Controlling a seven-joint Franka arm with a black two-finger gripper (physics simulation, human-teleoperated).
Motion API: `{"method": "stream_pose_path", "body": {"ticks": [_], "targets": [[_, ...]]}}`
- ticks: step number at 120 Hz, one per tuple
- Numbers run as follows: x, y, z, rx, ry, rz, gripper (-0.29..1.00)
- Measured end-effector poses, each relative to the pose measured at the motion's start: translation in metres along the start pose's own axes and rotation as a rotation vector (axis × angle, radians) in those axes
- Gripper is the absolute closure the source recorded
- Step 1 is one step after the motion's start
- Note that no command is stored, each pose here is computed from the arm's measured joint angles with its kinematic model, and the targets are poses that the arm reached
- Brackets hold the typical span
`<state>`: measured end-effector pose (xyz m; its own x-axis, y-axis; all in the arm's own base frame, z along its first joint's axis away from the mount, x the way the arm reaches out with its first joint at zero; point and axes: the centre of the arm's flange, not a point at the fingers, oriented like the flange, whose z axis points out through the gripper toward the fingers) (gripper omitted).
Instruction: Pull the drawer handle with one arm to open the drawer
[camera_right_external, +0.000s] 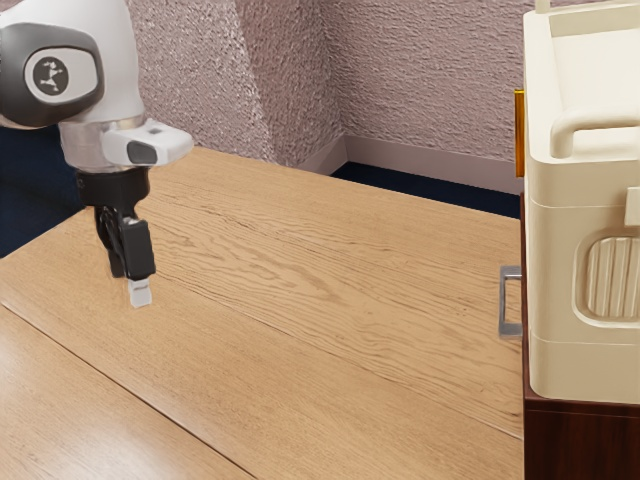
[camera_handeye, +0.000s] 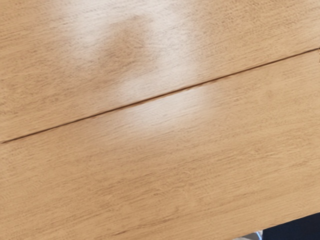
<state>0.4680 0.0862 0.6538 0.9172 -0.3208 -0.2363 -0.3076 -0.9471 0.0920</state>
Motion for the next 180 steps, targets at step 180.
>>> {"method": "stream_pose_path", "body": {"ticks": [180], "targets": [[0.221,0.156,0.008,0.539,0.566,2.275,0.30]]}}
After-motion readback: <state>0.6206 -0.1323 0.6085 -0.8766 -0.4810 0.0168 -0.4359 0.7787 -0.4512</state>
